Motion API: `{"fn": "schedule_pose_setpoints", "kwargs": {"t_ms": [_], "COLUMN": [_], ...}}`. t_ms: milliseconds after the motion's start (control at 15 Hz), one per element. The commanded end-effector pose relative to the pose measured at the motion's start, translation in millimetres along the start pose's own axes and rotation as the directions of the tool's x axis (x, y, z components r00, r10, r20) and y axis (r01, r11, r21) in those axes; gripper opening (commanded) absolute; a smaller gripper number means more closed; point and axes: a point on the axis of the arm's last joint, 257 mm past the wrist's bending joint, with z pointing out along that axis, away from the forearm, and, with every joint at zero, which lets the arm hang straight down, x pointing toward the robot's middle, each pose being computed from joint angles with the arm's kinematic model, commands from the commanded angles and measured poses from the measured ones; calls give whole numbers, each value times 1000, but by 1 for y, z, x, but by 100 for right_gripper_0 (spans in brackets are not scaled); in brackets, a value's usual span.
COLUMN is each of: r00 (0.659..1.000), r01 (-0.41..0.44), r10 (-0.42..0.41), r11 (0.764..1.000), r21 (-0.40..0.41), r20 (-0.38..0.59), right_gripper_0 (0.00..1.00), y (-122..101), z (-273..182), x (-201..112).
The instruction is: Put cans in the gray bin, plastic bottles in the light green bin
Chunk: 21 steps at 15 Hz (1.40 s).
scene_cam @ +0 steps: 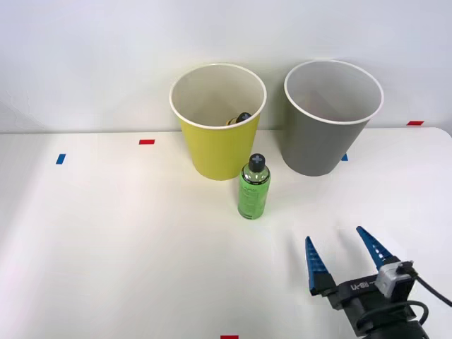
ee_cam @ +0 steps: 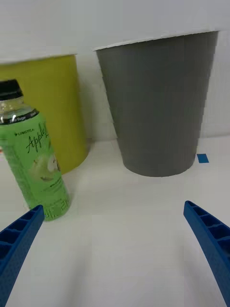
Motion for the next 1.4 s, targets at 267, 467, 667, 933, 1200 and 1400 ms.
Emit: {"fn": "schedule_pose_setpoints", "kwargs": {"t_ms": [267,467,667,933,1200,1400], "r00": [997,998,998,998,992,993], "r01": [68,31,-1,-48,-117,-101], "r10": [-70,-33,-1,47,114,96], "r11": [997,998,999,998,991,992], "r21": [-48,-48,-35,-29,-61,-79], "r20": [-41,-48,-56,-47,-51,-73], "right_gripper_0": [100,100,100,100,100,100], "y": [19,24,26,29,32,38], "z": [-19,-35,-44,-58,-70,-78], "x": [17,20,24,22,21,26]}}
